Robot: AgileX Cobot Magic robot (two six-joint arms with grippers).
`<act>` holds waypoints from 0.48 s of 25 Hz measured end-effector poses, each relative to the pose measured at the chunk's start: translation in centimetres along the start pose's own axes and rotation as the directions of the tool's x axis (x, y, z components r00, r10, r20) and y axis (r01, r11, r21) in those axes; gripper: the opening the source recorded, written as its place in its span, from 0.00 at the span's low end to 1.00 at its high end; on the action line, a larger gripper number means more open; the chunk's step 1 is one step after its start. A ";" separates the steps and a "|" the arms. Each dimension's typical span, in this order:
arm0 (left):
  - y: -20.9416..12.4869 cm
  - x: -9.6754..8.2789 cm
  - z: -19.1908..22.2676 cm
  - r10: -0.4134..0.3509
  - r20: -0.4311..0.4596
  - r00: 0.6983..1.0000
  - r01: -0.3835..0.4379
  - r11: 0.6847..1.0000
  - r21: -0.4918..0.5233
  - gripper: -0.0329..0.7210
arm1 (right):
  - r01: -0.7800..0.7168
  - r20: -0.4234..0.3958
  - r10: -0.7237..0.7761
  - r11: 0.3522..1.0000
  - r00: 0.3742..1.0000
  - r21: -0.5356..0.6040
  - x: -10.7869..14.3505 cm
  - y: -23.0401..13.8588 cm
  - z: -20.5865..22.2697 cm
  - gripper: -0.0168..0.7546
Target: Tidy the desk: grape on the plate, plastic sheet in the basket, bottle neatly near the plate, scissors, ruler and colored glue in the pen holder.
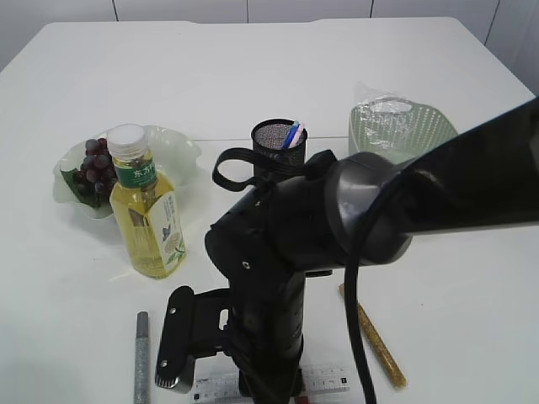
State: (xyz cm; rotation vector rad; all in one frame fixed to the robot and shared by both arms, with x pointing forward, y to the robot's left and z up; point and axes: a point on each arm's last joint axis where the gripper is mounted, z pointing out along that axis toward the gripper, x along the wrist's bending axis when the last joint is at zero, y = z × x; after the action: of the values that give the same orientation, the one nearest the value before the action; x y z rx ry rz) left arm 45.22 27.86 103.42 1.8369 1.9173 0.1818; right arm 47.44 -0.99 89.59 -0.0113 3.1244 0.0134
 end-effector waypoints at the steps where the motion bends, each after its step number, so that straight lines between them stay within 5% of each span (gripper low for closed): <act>1: 0.0 0.0 0.0 0.000 0.000 1.000 0.000 1.000 0.000 0.62 | 0.000 0.002 0.000 1.000 1.000 -0.003 0.0 0.0 -0.1 0.36; 12: 0.0 0.0 0.0 0.000 0.000 1.000 0.000 1.000 0.000 0.62 | -0.047 0.061 0.056 0.989 0.997 -0.142 -0.2 -0.4 -5.2 0.36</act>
State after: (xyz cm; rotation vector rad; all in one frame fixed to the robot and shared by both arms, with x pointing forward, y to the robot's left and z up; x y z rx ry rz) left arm 45.23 27.85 103.42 1.8363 1.9173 0.1812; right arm 47.59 -1.41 94.82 0.0671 3.0505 0.2297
